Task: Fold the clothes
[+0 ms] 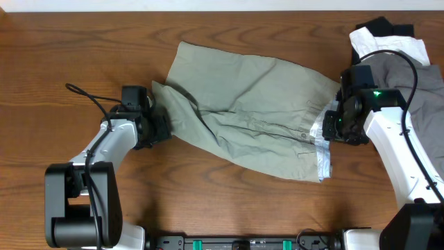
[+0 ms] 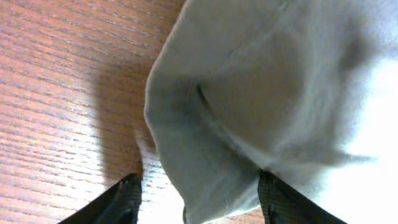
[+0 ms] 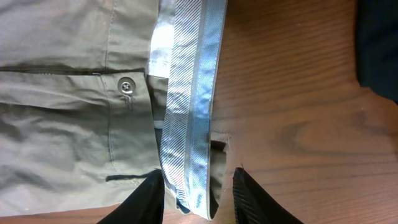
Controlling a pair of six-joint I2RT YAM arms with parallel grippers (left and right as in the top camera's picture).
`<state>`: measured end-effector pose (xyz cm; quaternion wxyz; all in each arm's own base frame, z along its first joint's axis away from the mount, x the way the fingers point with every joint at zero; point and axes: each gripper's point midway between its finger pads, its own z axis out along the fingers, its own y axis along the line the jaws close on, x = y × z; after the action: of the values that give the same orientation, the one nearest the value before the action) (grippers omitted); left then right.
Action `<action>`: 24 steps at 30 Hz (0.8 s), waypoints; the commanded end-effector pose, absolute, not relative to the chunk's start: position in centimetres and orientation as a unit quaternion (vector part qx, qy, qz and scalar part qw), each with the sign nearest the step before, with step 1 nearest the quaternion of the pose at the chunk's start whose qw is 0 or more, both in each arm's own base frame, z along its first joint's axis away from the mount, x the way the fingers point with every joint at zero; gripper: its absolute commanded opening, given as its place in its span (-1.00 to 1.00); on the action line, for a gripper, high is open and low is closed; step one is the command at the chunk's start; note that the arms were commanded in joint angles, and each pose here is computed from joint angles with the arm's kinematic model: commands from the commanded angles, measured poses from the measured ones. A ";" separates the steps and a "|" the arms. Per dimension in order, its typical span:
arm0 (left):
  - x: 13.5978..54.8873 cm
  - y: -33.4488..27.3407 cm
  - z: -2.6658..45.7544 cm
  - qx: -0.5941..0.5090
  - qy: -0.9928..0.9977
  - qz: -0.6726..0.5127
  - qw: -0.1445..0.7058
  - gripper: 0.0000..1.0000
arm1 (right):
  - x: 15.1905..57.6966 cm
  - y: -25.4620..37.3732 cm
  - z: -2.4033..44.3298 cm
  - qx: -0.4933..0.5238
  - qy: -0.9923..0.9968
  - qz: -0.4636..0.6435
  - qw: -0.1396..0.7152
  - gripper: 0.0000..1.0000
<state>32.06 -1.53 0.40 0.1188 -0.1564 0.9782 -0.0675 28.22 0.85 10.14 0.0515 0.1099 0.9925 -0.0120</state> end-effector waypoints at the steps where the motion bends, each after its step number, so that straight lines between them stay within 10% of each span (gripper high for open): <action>1: 31.7 -1.5 0.1 -0.153 0.980 -0.063 0.113 0.22 | 28.4 0.9 10.3 0.101 0.993 -0.014 0.057 -0.30; 16: 33.2 -2.4 -1.0 -0.149 0.976 -0.093 0.126 0.04 | 28.4 0.9 10.3 0.102 0.993 -0.014 0.056 -0.30; 18: 33.3 -2.4 -1.2 -0.149 0.976 -0.093 0.125 -0.15 | 28.3 0.9 10.3 0.102 0.993 -0.014 0.054 -0.30; 20: 33.1 -2.5 -1.4 -0.150 0.977 -0.092 0.121 -0.84 | 28.2 0.9 10.3 0.101 0.993 -0.014 0.052 -0.30; 24: 32.8 -2.5 -1.5 -0.150 0.978 -0.091 0.113 -0.88 | 28.1 0.9 10.2 0.101 0.994 -0.015 0.049 -0.29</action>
<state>33.91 -2.19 -0.25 0.1423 -0.1509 0.9741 -0.0905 28.05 0.84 10.13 0.0479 0.1099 0.9927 -0.0126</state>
